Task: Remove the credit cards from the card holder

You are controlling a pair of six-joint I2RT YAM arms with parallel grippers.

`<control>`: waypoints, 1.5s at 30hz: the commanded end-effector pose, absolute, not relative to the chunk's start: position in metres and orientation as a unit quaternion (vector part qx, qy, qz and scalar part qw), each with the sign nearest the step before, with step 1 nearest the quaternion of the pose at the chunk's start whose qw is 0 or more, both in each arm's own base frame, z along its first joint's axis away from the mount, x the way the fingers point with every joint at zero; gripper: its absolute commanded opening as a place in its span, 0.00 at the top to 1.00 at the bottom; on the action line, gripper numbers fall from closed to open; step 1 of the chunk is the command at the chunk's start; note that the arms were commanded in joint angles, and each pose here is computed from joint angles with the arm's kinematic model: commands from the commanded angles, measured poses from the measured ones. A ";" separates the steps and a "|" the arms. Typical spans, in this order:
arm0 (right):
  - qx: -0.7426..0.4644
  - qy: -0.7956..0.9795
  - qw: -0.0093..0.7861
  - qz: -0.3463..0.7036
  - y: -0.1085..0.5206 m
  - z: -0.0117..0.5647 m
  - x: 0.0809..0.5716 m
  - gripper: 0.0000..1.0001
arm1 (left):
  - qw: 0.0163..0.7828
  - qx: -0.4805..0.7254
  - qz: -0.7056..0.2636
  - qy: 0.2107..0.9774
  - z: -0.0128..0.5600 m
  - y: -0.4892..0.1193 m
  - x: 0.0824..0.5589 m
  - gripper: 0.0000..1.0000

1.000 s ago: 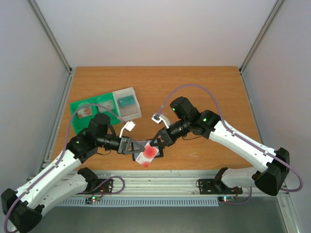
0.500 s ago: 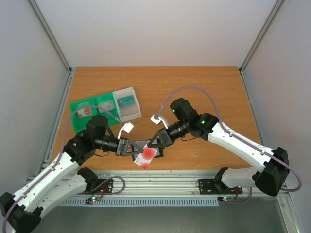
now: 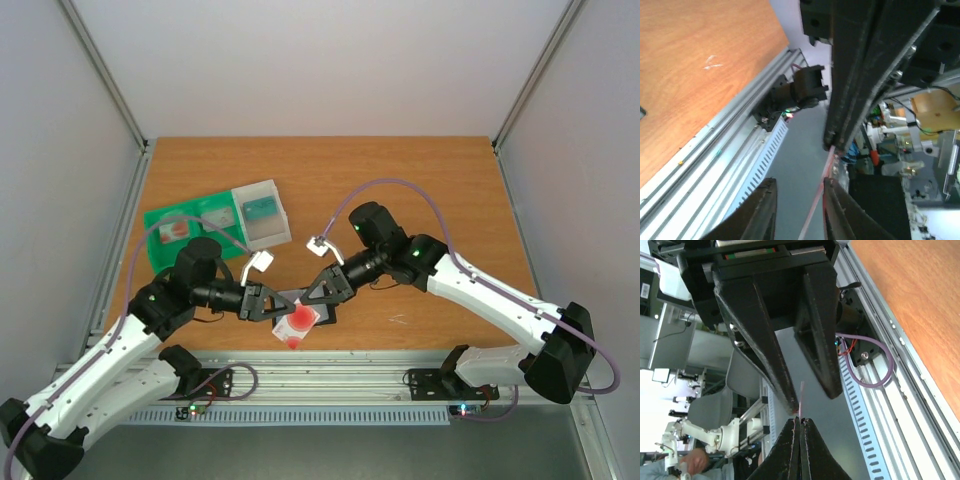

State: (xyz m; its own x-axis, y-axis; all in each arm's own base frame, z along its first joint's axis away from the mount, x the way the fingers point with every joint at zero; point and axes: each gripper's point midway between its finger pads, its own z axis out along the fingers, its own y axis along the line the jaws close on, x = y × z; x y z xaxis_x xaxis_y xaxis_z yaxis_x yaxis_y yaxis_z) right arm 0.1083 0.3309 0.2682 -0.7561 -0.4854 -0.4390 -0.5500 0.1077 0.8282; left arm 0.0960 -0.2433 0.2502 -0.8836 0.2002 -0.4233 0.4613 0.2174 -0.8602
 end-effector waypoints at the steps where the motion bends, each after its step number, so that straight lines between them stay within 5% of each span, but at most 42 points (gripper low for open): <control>1: -0.319 0.744 0.034 0.586 0.338 0.274 0.117 0.99 | 0.178 0.185 -0.548 0.796 0.259 -0.238 0.120 0.59; 3: -0.298 0.750 0.049 0.588 0.339 0.276 0.125 0.99 | 0.192 0.157 -0.530 0.811 0.255 -0.234 0.130 0.45; 13: -0.157 0.768 0.129 0.607 0.326 0.288 0.178 0.99 | 0.285 0.016 -0.494 0.821 0.271 -0.203 0.164 0.14; 14: -0.141 0.766 0.137 0.612 0.324 0.289 0.184 0.99 | 0.292 0.007 -0.494 0.819 0.274 -0.201 0.165 0.02; 21: -0.039 0.737 0.194 0.646 0.315 0.307 0.215 0.99 | 0.320 -0.059 -0.487 0.811 0.280 -0.184 0.174 0.01; 34: 0.039 0.692 0.219 0.687 0.310 0.323 0.235 0.99 | 0.299 -0.120 -0.591 0.739 0.296 -0.201 0.187 0.22; 45: 0.044 0.687 0.203 0.696 0.313 0.319 0.232 0.99 | 0.307 -0.139 -0.613 0.715 0.304 -0.202 0.196 0.63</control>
State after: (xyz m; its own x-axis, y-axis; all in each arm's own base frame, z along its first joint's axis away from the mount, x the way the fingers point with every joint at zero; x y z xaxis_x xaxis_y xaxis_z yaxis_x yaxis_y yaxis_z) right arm 0.2335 0.3129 0.3125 -0.9185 0.3301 -0.2177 -0.2108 0.0572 0.9759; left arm 0.1919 -0.2018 0.2845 -0.7988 -0.5432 -0.2587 0.1238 0.2723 -0.9542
